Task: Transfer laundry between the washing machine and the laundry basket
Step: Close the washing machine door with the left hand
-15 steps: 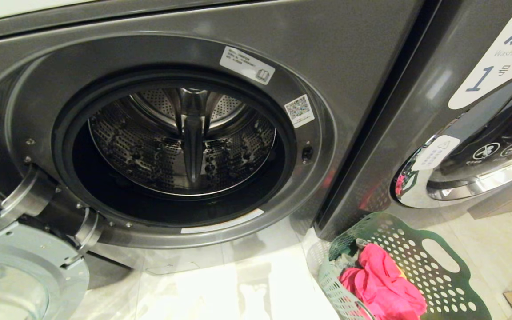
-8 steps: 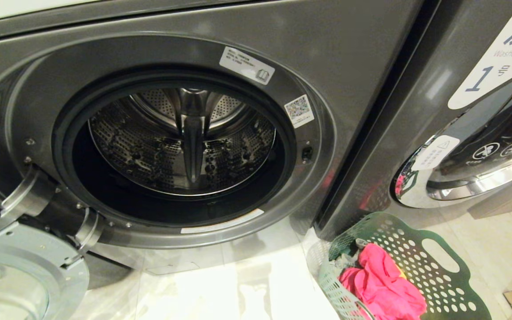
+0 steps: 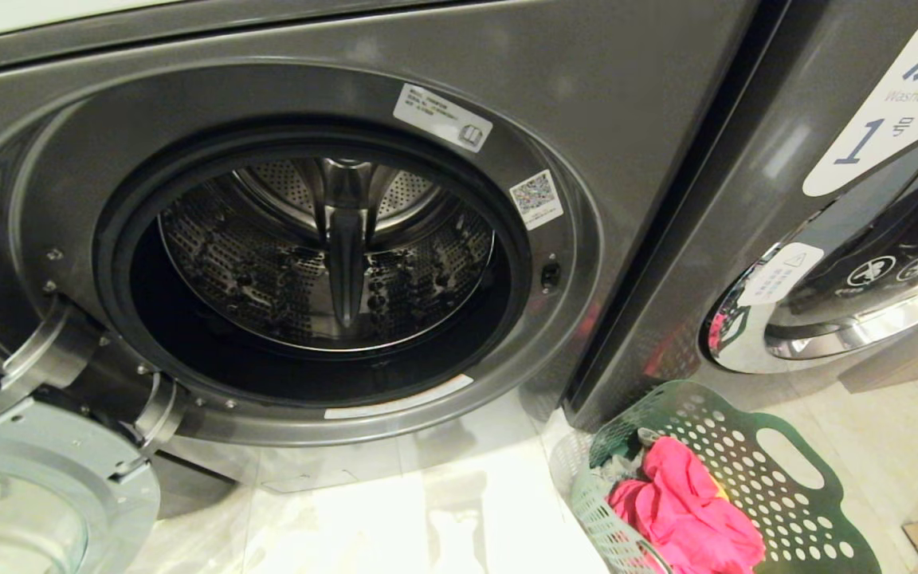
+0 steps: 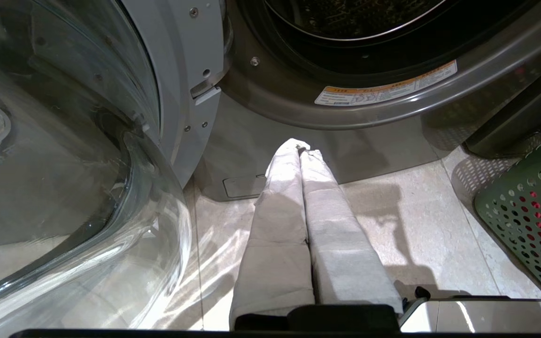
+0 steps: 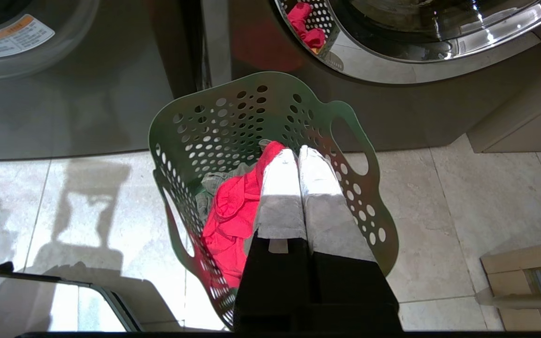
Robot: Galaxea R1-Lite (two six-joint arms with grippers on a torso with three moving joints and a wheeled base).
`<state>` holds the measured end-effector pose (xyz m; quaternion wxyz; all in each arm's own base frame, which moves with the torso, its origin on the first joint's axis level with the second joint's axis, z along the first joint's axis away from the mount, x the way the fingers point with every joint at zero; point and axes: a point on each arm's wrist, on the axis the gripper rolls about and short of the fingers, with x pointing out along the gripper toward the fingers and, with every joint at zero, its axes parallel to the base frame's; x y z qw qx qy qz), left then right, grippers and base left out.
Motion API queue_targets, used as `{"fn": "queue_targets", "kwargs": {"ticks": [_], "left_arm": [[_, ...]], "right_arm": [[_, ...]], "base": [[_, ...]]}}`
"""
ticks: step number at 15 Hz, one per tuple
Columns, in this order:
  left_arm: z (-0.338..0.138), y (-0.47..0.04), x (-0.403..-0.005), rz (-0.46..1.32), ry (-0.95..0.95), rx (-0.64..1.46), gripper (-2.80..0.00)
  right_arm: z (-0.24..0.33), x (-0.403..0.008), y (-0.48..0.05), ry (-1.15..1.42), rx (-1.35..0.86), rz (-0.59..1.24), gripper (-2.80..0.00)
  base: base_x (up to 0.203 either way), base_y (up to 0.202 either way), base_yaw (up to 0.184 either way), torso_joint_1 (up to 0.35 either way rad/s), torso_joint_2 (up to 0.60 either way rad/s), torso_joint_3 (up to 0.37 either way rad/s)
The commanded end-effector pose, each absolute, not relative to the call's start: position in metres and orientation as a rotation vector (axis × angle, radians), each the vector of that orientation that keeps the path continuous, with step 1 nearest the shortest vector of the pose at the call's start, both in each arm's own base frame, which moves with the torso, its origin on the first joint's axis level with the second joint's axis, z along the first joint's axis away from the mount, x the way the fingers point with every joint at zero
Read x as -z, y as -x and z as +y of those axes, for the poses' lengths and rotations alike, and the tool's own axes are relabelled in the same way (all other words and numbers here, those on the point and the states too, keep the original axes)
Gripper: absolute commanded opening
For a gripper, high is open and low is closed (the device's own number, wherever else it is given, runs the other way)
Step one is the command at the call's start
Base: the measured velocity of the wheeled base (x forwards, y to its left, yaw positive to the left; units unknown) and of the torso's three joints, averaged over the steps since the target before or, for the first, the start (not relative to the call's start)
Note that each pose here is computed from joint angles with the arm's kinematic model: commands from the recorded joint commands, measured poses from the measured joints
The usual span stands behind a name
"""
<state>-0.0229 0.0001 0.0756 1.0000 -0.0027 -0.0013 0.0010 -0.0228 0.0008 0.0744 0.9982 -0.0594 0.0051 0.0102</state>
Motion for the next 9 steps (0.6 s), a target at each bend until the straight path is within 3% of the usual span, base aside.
{"fn": "queue_targets", "kwargs": {"ticks": [1,9], "left_arm": [[0.0001,0.0228,-0.0756,-0.002,0.006,-0.003,-2.8],[0.0001,0.0228,-0.0753,0.002,0.006,-0.003,-2.8]], "right_arm": [[0.0008,-0.0743,0.0227,0.121,-0.021,0.013,-2.8],[0.0008,-0.0742,0.0227,0.124,-0.02,0.012,-2.8]], "base": [[0.0,0.0,0.0,0.0,0.0,0.0],[0.0,0.0,0.0,0.0,0.0,0.008]]}}
